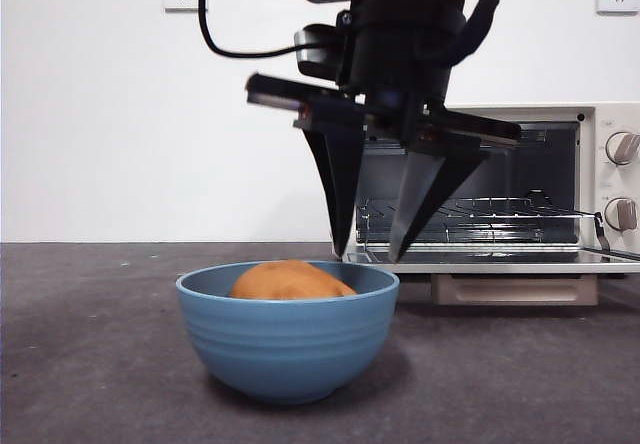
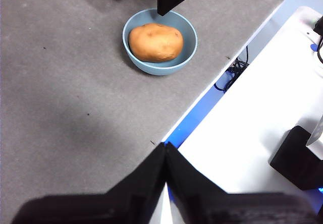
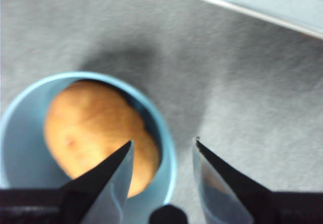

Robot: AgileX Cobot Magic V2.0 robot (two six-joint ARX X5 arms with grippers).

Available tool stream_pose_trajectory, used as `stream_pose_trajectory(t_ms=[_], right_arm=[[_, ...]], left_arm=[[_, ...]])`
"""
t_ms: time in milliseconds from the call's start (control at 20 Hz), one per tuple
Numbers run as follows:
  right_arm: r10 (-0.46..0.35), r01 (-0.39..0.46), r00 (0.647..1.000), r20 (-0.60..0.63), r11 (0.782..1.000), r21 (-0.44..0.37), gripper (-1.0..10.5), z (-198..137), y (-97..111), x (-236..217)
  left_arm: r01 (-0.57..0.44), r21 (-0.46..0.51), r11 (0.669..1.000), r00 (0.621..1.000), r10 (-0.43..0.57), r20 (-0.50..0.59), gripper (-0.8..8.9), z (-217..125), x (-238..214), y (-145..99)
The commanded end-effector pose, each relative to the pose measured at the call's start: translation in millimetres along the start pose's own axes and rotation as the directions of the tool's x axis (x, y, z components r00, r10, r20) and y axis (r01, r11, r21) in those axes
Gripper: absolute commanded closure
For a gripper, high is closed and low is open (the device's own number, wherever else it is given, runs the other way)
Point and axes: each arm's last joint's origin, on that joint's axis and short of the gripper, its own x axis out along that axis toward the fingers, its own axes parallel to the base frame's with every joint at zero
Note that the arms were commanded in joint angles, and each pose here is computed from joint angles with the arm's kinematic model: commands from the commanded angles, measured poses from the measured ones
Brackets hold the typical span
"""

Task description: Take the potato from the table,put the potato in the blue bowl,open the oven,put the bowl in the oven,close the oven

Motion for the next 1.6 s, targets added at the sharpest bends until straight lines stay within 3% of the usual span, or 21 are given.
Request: stream_pose_trajectory(t_ms=[50,300,400,750,950,1250,1600], right_arm=[[-0.020,0.020,0.999,-0.027,1.000,0.008,7.5,0.5,1.2,11.0],[-0.062,0.063,0.992,-0.107,0.998,0.003,7.9,-0.9,1.2,33.1],[-0.081,0.084,0.992,-0.094,0.996,0.026,9.6,-0.2,0.9,34.0],[-0.076,0.081,0.996,-0.055,0.992,0.094,9.6,-1.0,-1.7,16.0],[-0.067,0.069,0.998,-0.016,0.983,0.168,9.6,7.3,-15.8,-0.1],[0.012,-0.023,0.999,0.037,0.944,0.330,9.6,41.2,-58.9,-19.2],[0.035,-0.120,0.983,0.180,0.864,0.490,9.6,77.2,-121.4,-58.3]], left_arm=[[0.001,0.027,1.000,1.000,-0.001,-0.003,8.22,-0.8,2.0,-0.1],[-0.003,0.040,0.999,1.000,0.004,-0.010,8.22,-1.6,2.0,0.2],[-0.003,0.041,0.999,1.000,0.004,-0.011,8.22,-1.7,2.0,0.2],[-0.004,0.057,0.998,1.000,0.005,-0.011,8.22,-1.7,2.0,0.2],[-0.015,0.066,0.998,1.000,0.015,0.000,8.22,-0.5,2.1,0.3],[-0.061,0.084,0.995,0.998,0.060,0.017,8.21,0.5,2.1,1.5],[-0.056,0.143,0.988,0.996,0.045,0.079,8.22,8.5,3.4,-0.6]])
